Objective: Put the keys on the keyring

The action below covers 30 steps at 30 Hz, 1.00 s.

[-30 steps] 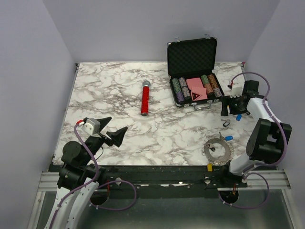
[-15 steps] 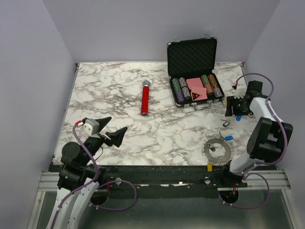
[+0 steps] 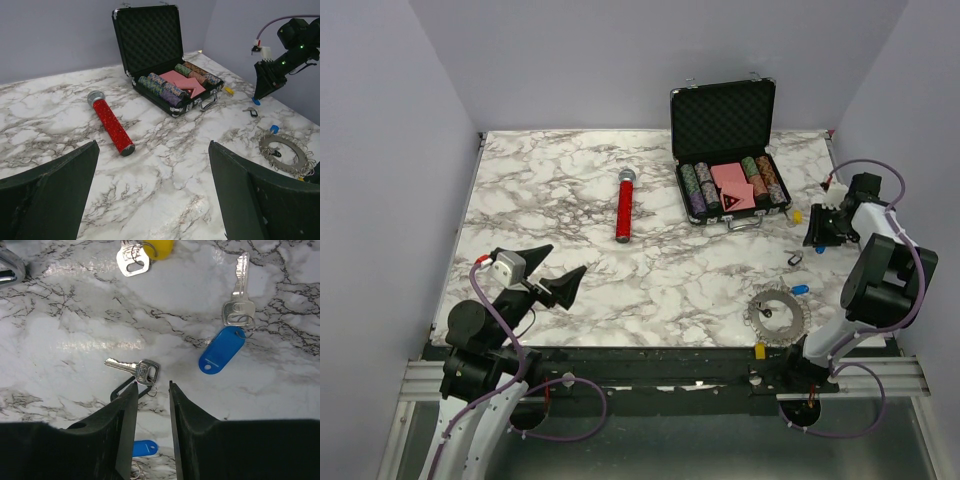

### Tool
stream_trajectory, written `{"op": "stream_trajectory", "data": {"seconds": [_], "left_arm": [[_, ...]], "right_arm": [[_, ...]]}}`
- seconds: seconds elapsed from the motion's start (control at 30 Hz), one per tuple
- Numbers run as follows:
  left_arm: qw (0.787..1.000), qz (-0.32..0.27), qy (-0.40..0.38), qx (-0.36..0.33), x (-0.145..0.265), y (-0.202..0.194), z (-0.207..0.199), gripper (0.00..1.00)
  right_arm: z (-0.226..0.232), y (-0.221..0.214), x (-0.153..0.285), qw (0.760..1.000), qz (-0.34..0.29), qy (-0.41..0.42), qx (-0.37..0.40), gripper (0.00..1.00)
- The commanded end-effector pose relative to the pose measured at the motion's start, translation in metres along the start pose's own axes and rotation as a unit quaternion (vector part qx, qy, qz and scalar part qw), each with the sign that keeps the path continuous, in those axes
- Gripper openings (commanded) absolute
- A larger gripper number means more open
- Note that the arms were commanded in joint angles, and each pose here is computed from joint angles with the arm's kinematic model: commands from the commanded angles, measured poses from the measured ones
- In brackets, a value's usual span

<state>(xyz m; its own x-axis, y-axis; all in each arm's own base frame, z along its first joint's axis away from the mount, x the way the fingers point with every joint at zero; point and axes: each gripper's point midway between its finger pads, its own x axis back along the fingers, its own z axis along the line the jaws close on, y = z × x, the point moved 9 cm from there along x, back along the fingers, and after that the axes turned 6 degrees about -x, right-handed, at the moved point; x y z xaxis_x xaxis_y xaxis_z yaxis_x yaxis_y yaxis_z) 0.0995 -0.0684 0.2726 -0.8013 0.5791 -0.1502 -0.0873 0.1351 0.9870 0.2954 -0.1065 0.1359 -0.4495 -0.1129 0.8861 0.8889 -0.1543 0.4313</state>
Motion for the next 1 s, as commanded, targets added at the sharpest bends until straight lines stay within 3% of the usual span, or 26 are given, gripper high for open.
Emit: {"op": "stream_trajectory", "data": {"seconds": [0.0, 0.97], "left_arm": [[1.000, -0.014, -0.014, -0.002, 0.001, 0.004, -0.003, 0.99], [1.000, -0.015, -0.014, -0.002, 0.002, 0.005, -0.003, 0.99]], "right_arm": [[-0.002, -0.009, -0.010, 0.999, 0.015, 0.022, -0.018, 0.37], [-0.012, -0.033, -0.023, 0.996, 0.056, 0.052, -0.049, 0.31]]}}
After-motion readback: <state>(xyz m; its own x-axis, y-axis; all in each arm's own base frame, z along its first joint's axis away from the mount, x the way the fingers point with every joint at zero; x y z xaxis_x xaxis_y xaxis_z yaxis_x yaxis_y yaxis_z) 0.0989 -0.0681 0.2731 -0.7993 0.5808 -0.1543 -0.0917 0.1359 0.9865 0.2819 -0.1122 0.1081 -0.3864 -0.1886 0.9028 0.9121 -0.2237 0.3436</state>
